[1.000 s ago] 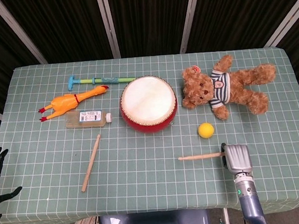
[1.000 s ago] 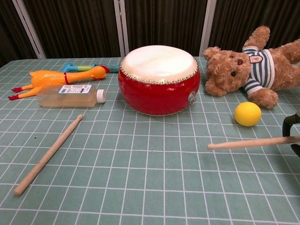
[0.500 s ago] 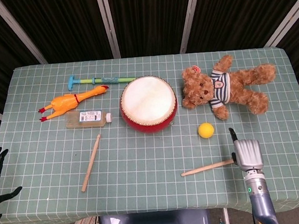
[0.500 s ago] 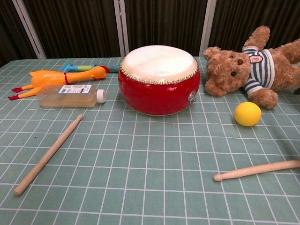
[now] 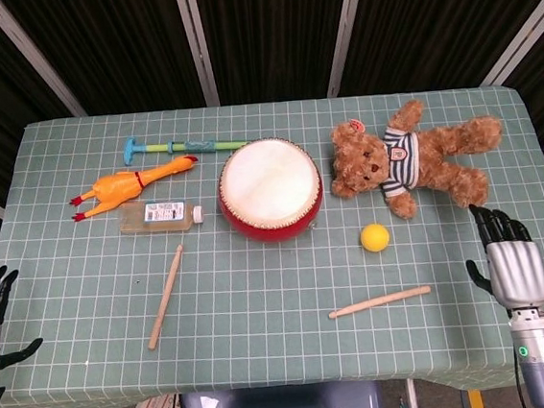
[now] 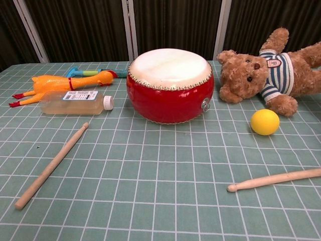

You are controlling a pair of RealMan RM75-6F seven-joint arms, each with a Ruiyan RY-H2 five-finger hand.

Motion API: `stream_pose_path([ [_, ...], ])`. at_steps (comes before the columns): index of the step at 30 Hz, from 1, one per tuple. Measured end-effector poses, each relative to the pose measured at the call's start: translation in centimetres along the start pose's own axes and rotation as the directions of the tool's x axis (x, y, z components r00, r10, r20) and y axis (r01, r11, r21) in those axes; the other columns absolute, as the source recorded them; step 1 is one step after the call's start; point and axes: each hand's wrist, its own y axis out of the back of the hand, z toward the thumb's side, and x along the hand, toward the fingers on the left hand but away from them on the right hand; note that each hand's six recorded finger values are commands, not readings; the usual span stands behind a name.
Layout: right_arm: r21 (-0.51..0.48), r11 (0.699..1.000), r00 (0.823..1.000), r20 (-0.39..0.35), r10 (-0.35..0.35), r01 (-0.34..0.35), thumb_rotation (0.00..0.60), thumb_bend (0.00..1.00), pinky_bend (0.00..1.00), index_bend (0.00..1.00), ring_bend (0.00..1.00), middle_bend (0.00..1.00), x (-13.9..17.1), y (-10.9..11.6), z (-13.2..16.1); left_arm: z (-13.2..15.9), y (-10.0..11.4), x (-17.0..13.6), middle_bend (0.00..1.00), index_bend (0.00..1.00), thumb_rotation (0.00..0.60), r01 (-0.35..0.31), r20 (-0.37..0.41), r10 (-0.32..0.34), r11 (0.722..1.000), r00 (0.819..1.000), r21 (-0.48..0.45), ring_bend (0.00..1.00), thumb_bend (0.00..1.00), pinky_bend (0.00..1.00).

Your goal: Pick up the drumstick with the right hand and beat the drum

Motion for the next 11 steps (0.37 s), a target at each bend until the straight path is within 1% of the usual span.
stream_pose_path([
  [5,0.014,0.999,0.999,-0.01,-0.043,0.043,0.6,0.29,0.06,0.0,0.0,0.0,1.6,0.9,-2.0,0.0,0.1,0.0,0.0,0.0,0.6,-0.019,0.013,0.018,0.999,1.0,0.041,0.0,0.01,0.03],
  [9,-0.016,0.999,0.999,-0.001,-0.045,0.045,0.6,0.29,0.06,0.0,0.0,0.0,1.8,0.6,-2.8,-0.1,0.2,0.1,0.0,0.0,0.6,-0.035,0.017,0.034,0.998,0.999,0.043,0.0,0.01,0.03],
  [11,-0.032,0.999,0.999,0.003,-0.033,0.033,0.6,0.29,0.06,0.0,0.0,0.0,1.8,0.3,-2.9,0.0,0.3,0.0,0.0,0.0,0.6,-0.043,0.02,0.042,0.998,0.999,0.038,0.0,0.01,0.03],
])
